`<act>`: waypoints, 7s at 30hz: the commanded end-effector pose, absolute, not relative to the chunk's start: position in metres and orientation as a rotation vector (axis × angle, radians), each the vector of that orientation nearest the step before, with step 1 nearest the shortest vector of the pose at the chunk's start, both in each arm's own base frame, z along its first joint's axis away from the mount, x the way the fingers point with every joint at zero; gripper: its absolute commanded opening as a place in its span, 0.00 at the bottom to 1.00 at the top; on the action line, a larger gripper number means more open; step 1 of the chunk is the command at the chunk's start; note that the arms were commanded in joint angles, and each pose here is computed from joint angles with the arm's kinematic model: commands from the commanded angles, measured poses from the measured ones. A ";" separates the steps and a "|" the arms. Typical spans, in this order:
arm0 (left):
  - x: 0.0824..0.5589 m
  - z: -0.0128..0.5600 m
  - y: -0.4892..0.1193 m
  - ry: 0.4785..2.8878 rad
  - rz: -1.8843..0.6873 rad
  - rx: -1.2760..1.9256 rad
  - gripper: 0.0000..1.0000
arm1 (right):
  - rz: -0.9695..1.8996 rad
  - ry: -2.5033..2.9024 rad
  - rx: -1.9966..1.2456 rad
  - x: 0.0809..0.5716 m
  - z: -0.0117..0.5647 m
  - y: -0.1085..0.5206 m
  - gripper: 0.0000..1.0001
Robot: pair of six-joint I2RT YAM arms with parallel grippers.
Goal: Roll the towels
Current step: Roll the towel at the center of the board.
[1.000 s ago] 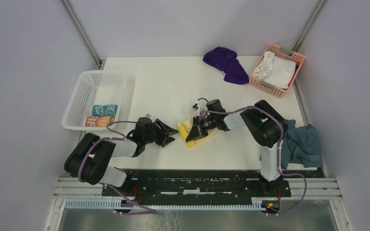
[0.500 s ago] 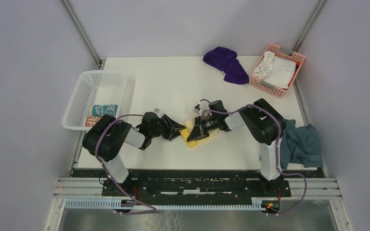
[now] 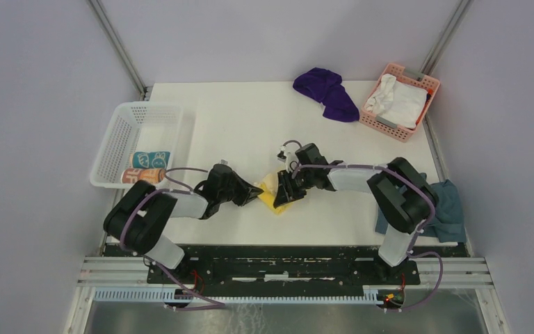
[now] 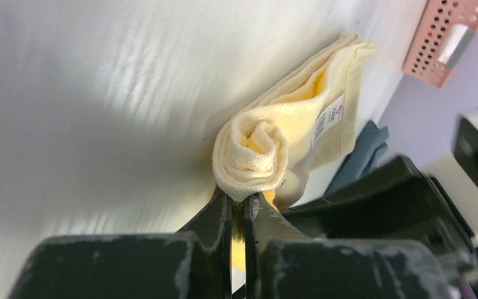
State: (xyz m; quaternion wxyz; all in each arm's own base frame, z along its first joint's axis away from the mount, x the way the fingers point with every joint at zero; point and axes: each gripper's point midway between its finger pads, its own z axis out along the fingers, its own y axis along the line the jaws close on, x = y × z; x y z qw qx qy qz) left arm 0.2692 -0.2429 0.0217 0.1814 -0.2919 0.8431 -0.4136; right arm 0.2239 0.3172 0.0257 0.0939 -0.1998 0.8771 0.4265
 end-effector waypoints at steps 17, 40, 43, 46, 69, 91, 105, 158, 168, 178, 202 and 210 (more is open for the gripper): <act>0.254 0.021 -0.190 2.422 -0.690 -1.087 0.03 | 0.295 1.947 -1.209 0.217 0.076 0.369 0.54; 0.256 0.035 -0.174 2.325 -0.685 -1.125 0.13 | 0.342 2.312 -1.307 0.189 -0.007 0.323 0.05; 0.255 0.043 -0.172 2.287 -0.726 -1.111 0.28 | 0.622 2.376 -1.252 0.179 0.001 0.330 0.01; 0.252 0.052 -0.173 2.255 -0.793 -1.101 0.50 | 0.893 2.432 -1.198 0.173 0.006 0.337 0.01; 0.251 0.078 -0.200 2.132 -1.131 -0.888 0.70 | 1.594 2.843 -0.341 0.213 -0.031 0.314 0.01; 0.256 -0.005 -0.208 2.385 -0.932 -0.988 0.30 | 0.981 2.706 -0.689 0.238 0.025 0.291 0.38; 0.262 0.010 -0.205 2.403 -0.830 -0.940 0.31 | 0.221 2.136 -1.042 0.242 0.091 0.314 0.54; 0.232 0.065 -0.182 2.119 -1.072 -0.930 0.68 | 1.783 2.698 -0.407 0.219 0.004 0.345 0.02; 0.257 0.067 -0.209 2.150 -1.127 -0.849 0.67 | 1.725 2.840 -0.240 0.222 -0.032 0.332 0.04; 0.257 0.020 -0.212 2.327 -0.990 -0.922 0.56 | 1.518 2.872 -0.371 0.225 -0.026 0.320 0.11; 0.237 -0.026 -0.194 2.494 -0.758 -1.037 0.52 | 0.294 2.086 -1.089 0.243 0.095 0.327 0.65; 0.234 -0.028 -0.196 2.505 -0.767 -1.060 0.52 | 0.212 2.030 -1.244 0.238 0.058 0.346 0.62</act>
